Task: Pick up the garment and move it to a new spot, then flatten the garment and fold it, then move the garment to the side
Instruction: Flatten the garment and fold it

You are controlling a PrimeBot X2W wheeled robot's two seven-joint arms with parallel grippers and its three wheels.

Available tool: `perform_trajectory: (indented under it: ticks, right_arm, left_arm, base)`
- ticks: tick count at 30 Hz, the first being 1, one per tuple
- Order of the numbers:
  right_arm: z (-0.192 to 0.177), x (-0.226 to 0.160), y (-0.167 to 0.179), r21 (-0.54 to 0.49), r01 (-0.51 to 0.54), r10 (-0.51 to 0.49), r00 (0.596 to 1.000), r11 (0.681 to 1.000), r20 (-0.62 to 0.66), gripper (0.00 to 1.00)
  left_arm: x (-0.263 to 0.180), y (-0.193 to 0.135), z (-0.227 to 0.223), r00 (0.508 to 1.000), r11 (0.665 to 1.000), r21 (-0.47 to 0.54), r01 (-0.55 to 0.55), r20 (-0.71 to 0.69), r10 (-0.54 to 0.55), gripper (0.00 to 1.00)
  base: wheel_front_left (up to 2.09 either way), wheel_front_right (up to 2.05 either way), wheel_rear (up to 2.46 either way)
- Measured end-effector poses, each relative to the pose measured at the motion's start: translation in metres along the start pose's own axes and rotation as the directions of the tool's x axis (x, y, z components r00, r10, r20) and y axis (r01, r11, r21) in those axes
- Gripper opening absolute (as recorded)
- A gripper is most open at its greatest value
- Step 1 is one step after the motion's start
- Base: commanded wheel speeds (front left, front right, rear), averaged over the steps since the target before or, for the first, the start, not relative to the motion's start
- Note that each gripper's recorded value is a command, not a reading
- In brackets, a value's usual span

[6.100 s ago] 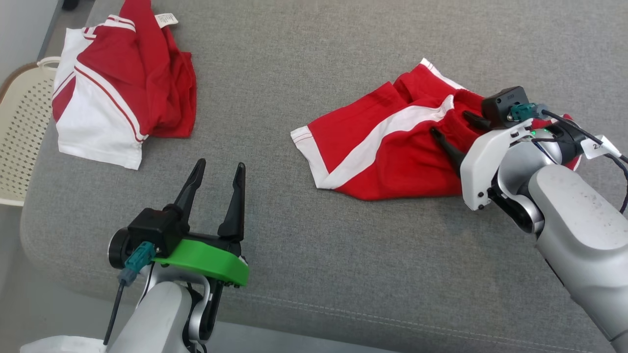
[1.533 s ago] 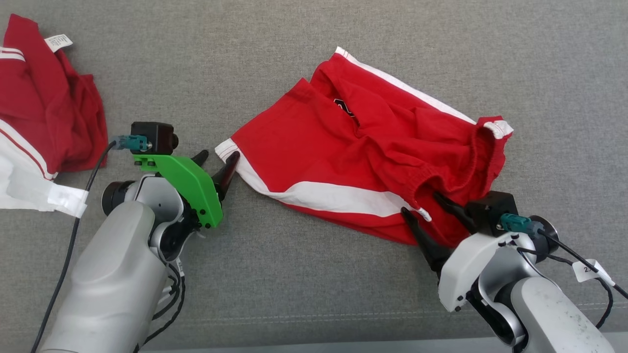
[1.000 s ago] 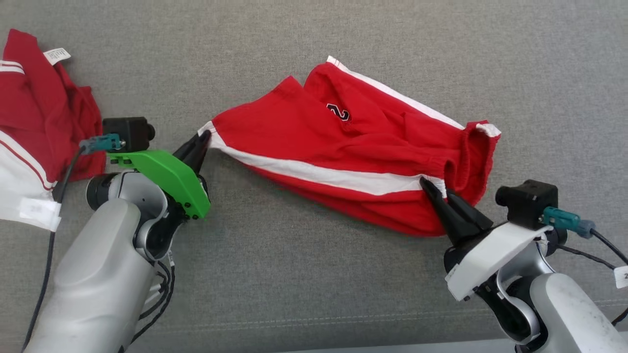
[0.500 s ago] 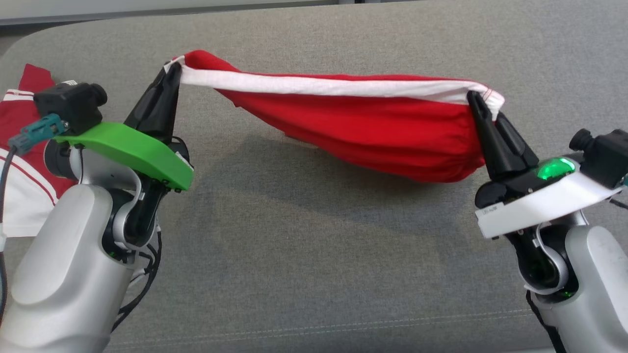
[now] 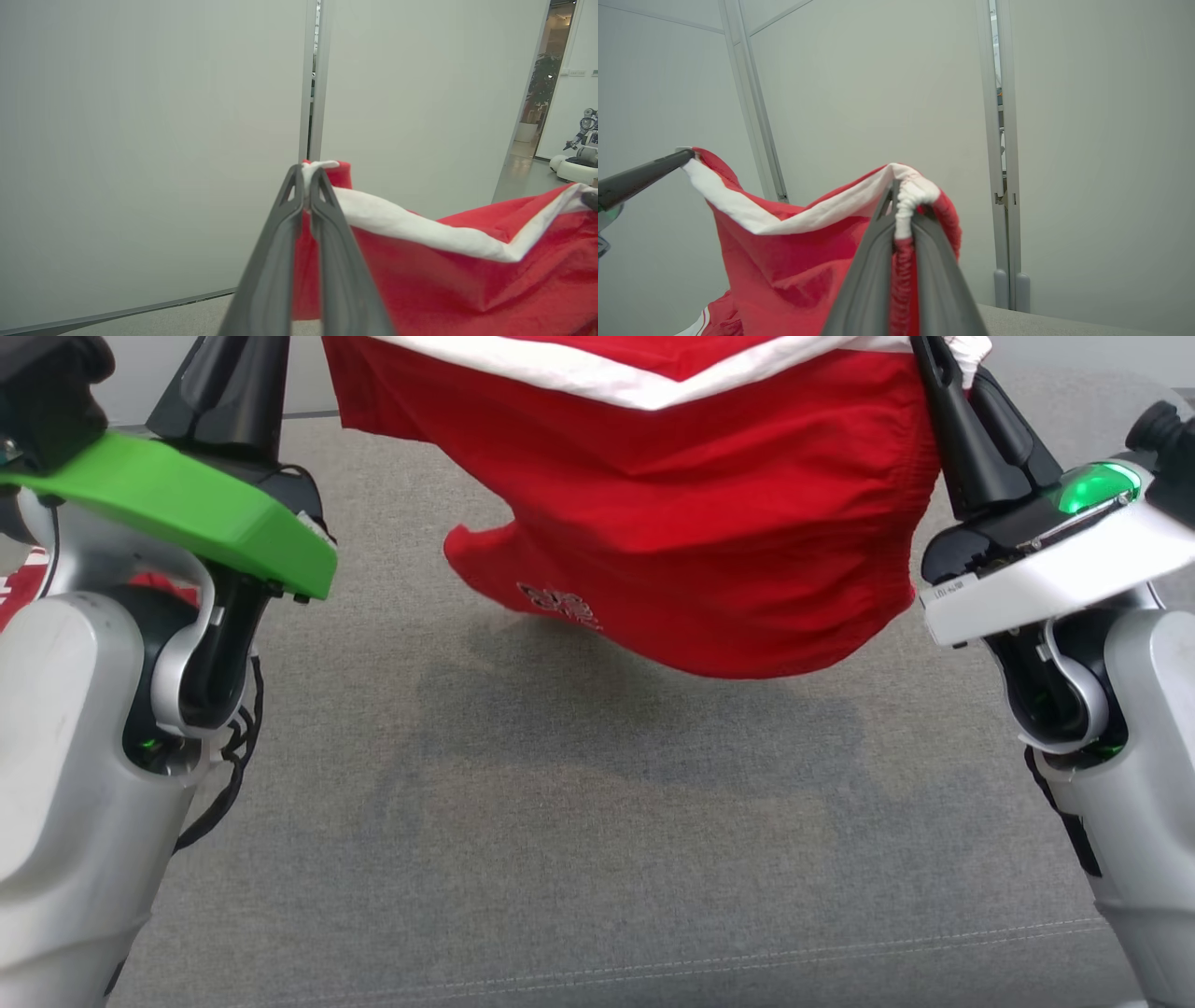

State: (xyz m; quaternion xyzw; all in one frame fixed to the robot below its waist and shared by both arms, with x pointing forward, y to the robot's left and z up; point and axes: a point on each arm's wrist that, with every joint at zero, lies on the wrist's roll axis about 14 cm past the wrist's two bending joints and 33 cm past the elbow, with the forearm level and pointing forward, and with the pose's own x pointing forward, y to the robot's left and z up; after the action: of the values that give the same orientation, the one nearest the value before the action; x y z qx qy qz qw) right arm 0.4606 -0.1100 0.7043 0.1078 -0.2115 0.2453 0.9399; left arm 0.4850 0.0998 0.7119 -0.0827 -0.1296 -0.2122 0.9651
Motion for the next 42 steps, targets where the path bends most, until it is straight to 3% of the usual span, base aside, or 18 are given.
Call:
perform_trajectory:
  ticks: [9, 21, 28, 34, 39, 42]
  right_arm:
    - [-0.017, 0.023, -0.012, -0.031, -0.002, 0.000, 0.999, 1.000, -0.044, 0.00]
    - [-0.034, 0.097, -0.046, -0.122, 0.014, -0.017, 0.999, 0.992, -0.028, 0.00]
    - [-0.040, 0.138, -0.065, -0.148, 0.042, -0.044, 0.999, 0.988, -0.009, 0.00]
    - [-0.012, 0.168, -0.077, -0.153, 0.081, -0.067, 0.993, 0.985, 0.097, 0.00]
    - [-0.020, 0.178, -0.080, -0.135, 0.102, -0.085, 0.989, 0.986, 0.124, 0.00]
    - [-0.045, 0.183, -0.077, -0.143, 0.087, -0.076, 0.994, 0.986, 0.084, 0.00]
  left_arm:
    - [0.019, 0.006, -0.014, 0.999, 1.000, -0.006, -0.003, -0.052, 0.002, 0.00]
    - [0.087, 0.045, -0.053, 0.983, 0.997, -0.030, -0.077, -0.169, 0.071, 0.00]
    - [0.119, 0.076, -0.058, 0.978, 0.989, -0.017, -0.147, -0.154, 0.143, 0.00]
    - [0.136, 0.100, -0.043, 0.976, 0.978, -0.032, -0.206, -0.077, 0.203, 0.00]
    - [0.146, 0.111, -0.043, 0.976, 0.978, 0.012, -0.209, -0.062, 0.210, 0.00]
    - [0.151, 0.117, -0.055, 0.974, 0.977, 0.020, -0.211, -0.074, 0.212, 0.00]
  base:
    - [0.00, 0.00, 0.00]
    - [0.00, 0.00, 0.00]
    - [0.00, 0.00, 0.00]
    - [0.00, 0.00, 0.00]
    - [0.00, 0.00, 0.00]
    - [0.00, 0.00, 0.00]
